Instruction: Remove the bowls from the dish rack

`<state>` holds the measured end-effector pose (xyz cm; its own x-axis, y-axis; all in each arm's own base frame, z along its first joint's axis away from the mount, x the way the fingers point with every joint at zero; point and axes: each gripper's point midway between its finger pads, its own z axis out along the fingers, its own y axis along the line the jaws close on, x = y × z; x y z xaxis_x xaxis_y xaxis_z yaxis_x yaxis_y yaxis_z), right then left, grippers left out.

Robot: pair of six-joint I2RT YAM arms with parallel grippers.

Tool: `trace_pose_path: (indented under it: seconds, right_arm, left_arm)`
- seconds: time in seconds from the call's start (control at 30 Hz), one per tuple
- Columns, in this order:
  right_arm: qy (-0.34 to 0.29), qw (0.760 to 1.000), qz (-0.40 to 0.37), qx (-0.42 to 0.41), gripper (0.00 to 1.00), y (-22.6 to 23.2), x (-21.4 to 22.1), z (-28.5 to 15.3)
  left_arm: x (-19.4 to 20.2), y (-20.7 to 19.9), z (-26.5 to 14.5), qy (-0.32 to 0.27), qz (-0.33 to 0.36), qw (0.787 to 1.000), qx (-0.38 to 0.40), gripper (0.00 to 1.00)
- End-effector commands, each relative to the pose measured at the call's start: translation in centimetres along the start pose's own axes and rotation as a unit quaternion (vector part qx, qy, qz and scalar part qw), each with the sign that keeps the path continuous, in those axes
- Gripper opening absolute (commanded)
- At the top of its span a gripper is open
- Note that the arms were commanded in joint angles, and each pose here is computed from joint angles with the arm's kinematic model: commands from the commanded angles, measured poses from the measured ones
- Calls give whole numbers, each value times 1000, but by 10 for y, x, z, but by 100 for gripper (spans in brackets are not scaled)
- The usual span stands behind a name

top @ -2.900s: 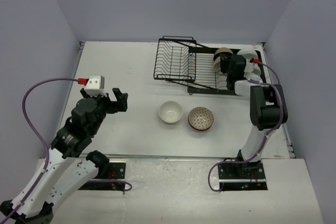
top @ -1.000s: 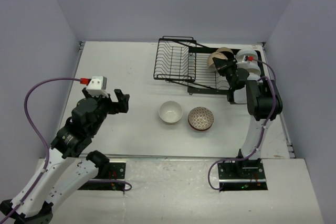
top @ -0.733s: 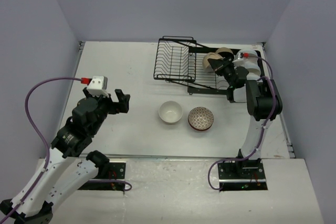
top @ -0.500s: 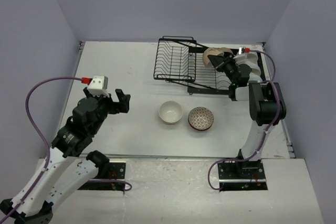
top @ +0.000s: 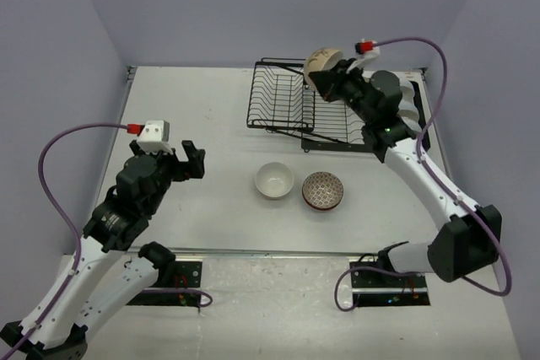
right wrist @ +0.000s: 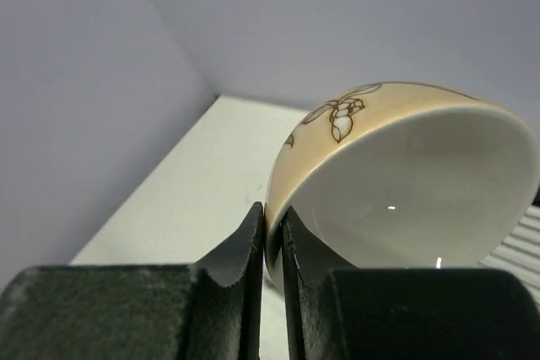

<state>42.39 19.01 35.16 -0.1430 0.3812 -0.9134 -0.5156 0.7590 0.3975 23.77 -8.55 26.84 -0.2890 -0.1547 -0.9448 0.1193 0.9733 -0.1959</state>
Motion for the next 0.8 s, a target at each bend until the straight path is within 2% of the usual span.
trace_pose_path:
  seconds: [0.0,0.03,0.07,0.1,0.13,0.17,0.23,0.27,0.33,0.4,0.63,0.77]
  right_arm:
    - [119,984,-116,61,0,33,14,-34]
    - [140,980,-121,69,0,47,22,-39]
    - [192,969,-126,90,0,45,43,-51]
    - [201,967,-133,77,0,70,41,-53]
    - [226,960,-140,85,0,75,49,-59]
    - [271,943,-151,117,0,71,65,-66]
    - [340,915,-184,110,0,92,100,-82]
    - [346,908,-201,121,0,97,100,-82]
    - [406,873,-242,119,0,110,142,-90]
    - [431,855,-267,111,0,122,169,-89]
    - [475,830,-277,89,0,134,239,-90]
    - [493,819,-283,79,0,141,263,-93]
  left_arm:
    - [-10,16,1,-21,-8,999,-44,100]
    - [-11,19,-1,-24,-11,998,-53,100]
    - [-12,23,-3,-25,-13,998,-60,100]
    - [-13,28,-4,-30,-18,996,-77,100]
    - [-16,33,-6,-34,-22,995,-87,100]
    - [-17,35,-8,-38,-28,995,-93,100]
    - [-19,41,-12,-46,-33,993,-105,100]
    - [-20,42,-14,-50,-39,992,-108,100]
    - [-23,47,-19,-58,-45,990,-117,100]
    - [-25,51,-22,-65,-52,989,-126,100]
    - [-27,53,-26,-73,-59,987,-130,100]
    - [-26,51,-25,-72,-56,988,-124,100]
